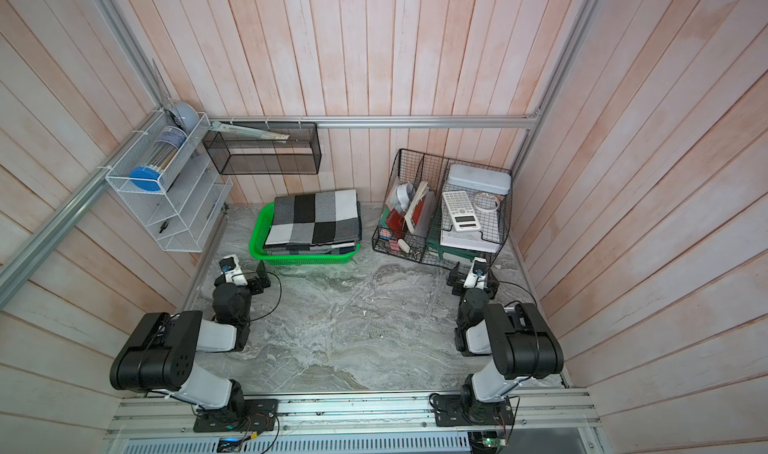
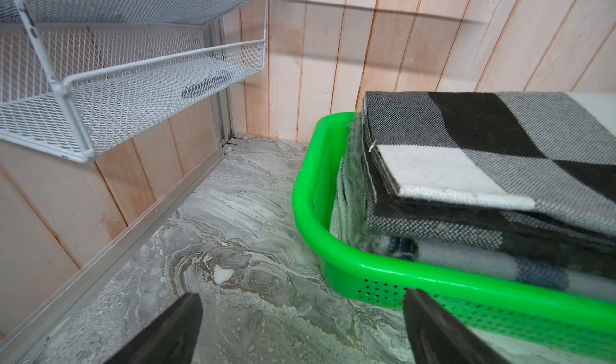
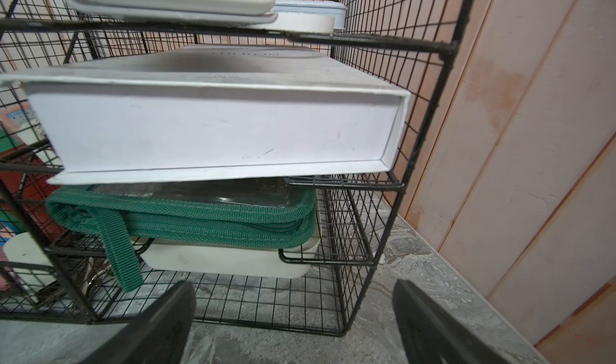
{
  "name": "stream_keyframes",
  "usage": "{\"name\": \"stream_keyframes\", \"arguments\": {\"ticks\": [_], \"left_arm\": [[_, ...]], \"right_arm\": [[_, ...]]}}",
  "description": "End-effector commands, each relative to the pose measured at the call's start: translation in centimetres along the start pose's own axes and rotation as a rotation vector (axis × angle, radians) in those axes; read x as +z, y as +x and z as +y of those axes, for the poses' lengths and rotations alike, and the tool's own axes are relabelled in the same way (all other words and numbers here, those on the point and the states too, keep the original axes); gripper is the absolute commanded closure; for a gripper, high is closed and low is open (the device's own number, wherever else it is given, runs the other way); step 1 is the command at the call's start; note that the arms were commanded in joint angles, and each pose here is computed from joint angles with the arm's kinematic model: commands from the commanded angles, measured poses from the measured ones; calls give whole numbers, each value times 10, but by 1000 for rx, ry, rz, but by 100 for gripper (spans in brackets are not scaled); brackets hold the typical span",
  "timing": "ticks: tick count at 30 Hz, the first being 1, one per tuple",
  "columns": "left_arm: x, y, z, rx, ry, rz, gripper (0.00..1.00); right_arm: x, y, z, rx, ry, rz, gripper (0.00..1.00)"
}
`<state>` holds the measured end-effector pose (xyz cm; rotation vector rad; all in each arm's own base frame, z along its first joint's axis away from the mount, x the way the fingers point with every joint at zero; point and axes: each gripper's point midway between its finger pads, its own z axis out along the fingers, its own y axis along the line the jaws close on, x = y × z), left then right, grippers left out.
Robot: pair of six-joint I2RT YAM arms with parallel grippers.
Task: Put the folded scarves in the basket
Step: Reset both arms
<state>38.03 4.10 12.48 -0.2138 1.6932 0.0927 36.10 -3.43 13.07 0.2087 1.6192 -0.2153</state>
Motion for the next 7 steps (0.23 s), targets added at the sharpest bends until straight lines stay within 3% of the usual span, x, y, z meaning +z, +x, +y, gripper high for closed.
{"name": "stream_keyframes", "arguments": {"ticks": [1,7], "left_arm": [[4,-6,3,-12,-19,-15,0],[4,-6,3,-12,-19,-15,0]], "right_arm": [[3,-4,-4,16,22,-7,2],[3,-5,-3,19,17,-10,2]]}}
